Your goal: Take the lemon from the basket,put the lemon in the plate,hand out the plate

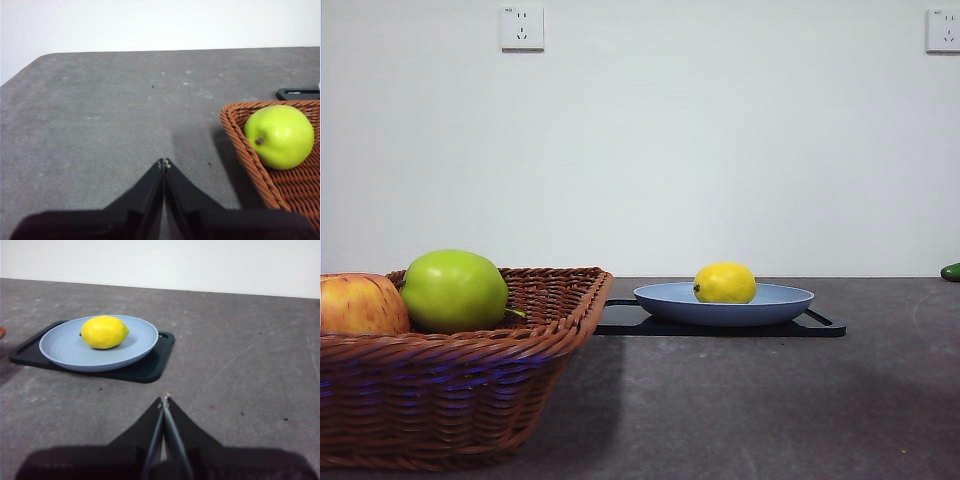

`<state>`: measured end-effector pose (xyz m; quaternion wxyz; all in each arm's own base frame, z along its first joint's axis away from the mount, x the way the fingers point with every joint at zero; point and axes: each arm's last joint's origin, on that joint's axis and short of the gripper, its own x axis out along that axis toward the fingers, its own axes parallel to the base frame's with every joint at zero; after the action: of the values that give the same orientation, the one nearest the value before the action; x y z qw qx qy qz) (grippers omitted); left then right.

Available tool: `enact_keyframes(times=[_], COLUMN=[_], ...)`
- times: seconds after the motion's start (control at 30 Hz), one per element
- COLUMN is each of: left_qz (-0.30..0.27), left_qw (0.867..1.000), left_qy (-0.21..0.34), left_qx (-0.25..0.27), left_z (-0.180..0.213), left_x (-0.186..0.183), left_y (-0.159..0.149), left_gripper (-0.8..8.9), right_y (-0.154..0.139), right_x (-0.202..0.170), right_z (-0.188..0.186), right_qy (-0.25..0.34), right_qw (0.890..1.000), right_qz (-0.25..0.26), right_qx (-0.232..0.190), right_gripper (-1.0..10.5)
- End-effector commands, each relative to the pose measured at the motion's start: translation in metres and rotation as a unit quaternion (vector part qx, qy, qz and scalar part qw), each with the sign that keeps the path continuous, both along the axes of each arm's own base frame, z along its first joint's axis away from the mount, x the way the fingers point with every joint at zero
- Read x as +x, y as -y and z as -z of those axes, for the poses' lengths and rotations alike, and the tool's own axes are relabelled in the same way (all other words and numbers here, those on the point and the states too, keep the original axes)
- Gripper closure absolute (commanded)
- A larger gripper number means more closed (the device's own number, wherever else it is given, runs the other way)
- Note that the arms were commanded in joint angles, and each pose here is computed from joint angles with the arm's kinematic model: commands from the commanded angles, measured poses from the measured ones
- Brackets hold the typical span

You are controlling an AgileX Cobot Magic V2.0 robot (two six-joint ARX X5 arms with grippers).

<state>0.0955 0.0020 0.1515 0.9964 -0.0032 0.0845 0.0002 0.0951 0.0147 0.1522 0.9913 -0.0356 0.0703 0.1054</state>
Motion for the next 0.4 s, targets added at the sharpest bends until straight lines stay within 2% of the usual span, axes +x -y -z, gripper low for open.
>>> enact_keyframes(times=[0.03,0.27,0.4], left_qz=[-0.002,-0.002,-0.002], left_qw=[1.0,1.0,1.0], left_qy=[-0.002,-0.002,-0.002], left_qx=[-0.003,-0.003,-0.003], left_z=[0.0031,0.0031,0.0031], left_x=[0.0005,0.0005,0.0005], left_y=[-0.0003,-0.0003,-0.0003], left_gripper=[8.05,8.05,8.05], right_y=[0.0,0.0001,0.0001], right_x=[-0.0003,-0.0005,-0.0004], right_z=[0.0014,0.003,0.0025], right_qy=[-0.002,-0.014,-0.018], right_qw=[1.0,1.0,0.999], right_qz=[0.0,0.003,0.008], right_qx=[-0.001,0.016,0.046], right_gripper=[9.4,9.4,9.4])
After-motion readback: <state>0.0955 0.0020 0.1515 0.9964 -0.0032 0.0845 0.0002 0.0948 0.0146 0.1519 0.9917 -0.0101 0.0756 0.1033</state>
